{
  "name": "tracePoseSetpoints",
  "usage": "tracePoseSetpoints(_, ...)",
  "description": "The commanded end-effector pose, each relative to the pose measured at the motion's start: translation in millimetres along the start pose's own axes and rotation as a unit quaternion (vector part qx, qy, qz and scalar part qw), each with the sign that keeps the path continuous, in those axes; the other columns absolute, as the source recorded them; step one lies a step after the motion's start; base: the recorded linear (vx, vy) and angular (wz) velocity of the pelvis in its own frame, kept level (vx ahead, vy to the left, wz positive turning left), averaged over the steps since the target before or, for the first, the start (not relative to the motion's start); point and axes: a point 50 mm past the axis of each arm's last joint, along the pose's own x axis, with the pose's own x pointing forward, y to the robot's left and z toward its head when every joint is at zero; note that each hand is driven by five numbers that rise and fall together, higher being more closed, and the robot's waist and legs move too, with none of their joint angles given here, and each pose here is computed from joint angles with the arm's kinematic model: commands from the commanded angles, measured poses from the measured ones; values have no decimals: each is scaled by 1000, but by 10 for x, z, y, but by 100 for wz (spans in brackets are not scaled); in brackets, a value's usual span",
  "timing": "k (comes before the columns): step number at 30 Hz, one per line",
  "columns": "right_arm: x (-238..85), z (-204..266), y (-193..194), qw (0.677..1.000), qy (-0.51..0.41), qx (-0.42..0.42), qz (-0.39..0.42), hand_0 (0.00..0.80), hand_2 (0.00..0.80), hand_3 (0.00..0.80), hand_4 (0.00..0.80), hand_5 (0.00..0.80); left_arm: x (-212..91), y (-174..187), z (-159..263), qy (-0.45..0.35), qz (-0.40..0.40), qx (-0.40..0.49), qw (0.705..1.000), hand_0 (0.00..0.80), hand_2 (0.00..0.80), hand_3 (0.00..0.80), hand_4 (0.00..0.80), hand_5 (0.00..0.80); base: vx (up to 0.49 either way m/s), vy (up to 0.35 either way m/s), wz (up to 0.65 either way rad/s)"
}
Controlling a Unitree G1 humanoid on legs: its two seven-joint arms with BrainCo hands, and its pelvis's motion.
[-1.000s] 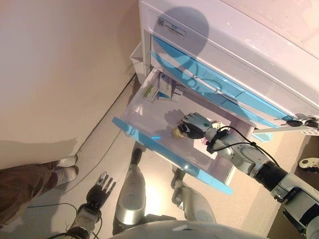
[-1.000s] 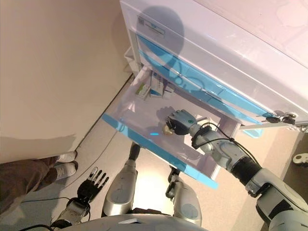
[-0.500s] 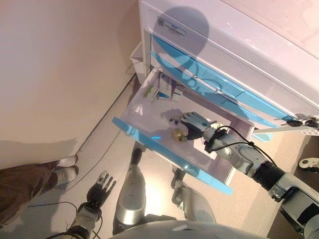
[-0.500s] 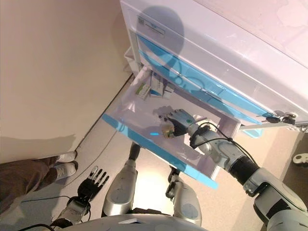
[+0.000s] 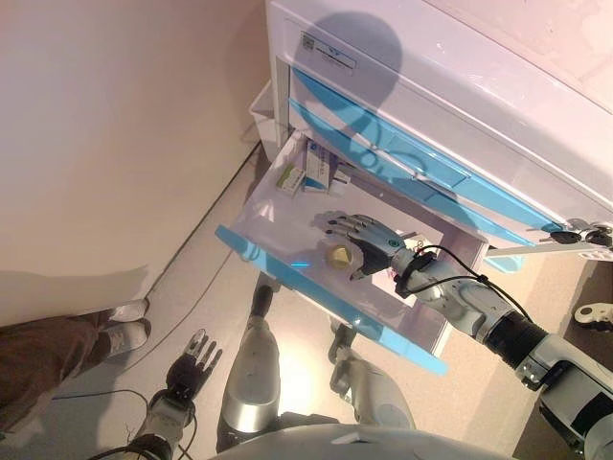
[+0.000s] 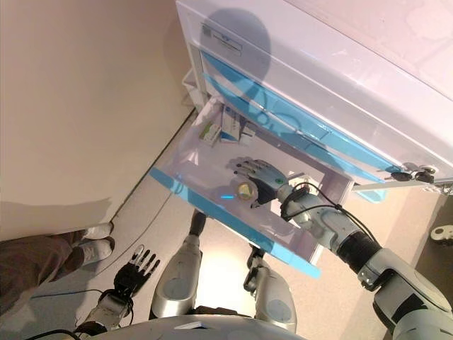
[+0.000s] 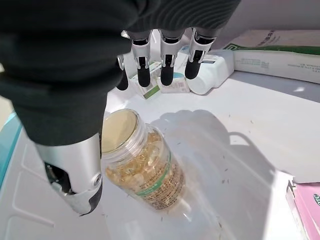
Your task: Open the drawer and pick up the medicine
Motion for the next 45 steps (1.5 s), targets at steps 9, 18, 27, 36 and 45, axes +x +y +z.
tracePoseSetpoints(9,57,221,-82,998,-58,-8,-15,0,0,0,0,0,-37,57,-42,11,9,5,1000,0,0,0,0,0,0,0,0)
tracePoseSetpoints(18,73,187,13,999,-42,-15,-3,0,0,0,0,0,-33,54,-48,12,6,4,1000,0,0,0,0,0,0,0,0)
tracePoseSetpoints(27,76,147,89,999,-30,-16,10,0,0,0,0,0,-11,17,-45,14,2,6,1000,0,0,0,0,0,0,0,0)
tracePoseSetpoints(36,102,158,107,999,-29,-12,10,0,0,0,0,0,-4,7,-33,12,2,6,1000,0,0,0,0,0,0,0,0)
tracePoseSetpoints(45,88,165,113,999,-33,-11,4,0,0,0,0,0,-5,7,-33,13,1,7,1000,0,0,0,0,0,0,0,0)
